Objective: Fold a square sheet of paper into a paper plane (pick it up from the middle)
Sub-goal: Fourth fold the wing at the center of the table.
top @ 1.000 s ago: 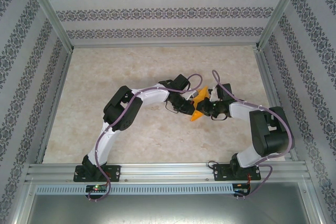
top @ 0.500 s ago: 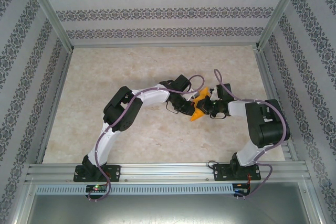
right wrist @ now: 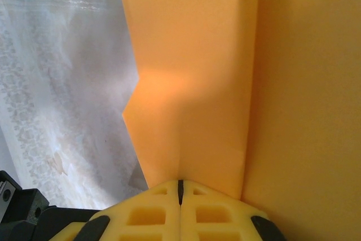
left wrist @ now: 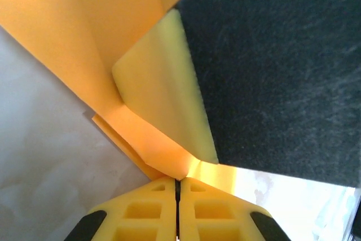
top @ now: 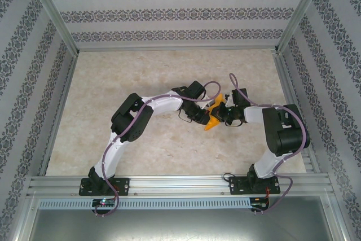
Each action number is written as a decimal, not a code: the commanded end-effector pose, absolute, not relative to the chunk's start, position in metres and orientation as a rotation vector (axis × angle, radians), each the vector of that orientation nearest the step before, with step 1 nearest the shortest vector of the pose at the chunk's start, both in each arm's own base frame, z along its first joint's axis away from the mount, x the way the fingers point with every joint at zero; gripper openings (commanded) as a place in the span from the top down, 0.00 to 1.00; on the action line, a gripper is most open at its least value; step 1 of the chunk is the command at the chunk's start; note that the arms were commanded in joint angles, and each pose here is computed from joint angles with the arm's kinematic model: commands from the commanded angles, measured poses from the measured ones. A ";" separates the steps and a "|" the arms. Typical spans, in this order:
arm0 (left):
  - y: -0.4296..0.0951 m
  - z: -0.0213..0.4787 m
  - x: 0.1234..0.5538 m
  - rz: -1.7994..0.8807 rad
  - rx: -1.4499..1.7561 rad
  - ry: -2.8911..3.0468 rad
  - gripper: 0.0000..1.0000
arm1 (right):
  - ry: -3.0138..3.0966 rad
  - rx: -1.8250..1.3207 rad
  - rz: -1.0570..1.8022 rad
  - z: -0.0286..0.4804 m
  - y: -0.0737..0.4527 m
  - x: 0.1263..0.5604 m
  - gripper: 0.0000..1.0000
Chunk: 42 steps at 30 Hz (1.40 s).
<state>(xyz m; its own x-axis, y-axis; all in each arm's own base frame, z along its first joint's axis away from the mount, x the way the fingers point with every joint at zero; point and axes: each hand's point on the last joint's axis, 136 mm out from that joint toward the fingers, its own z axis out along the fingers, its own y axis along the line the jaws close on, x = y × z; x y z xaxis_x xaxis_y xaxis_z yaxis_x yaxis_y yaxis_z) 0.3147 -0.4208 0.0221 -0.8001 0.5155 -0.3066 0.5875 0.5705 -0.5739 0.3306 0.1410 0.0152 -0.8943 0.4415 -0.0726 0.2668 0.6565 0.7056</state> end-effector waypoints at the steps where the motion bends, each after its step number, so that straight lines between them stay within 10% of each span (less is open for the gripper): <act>1: -0.411 -0.009 0.269 -0.955 1.055 2.838 0.89 | 2.654 0.685 0.860 -0.003 0.110 0.335 0.95; 24: -0.422 0.080 0.304 -1.003 0.756 2.662 0.66 | 2.660 0.670 0.951 -0.008 0.118 0.317 0.96; 42: -0.430 0.034 0.321 -1.011 0.551 2.725 0.86 | 2.636 0.662 0.997 0.000 0.123 0.320 0.97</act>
<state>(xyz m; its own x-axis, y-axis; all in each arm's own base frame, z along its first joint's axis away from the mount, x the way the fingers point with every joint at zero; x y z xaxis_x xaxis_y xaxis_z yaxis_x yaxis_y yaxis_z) 0.3178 -0.4309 0.0483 -0.9042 0.2940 -0.3098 0.4249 0.6917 -0.5839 0.3362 0.1327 0.0159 -0.8753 0.4679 -0.1220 0.2484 0.6516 0.7168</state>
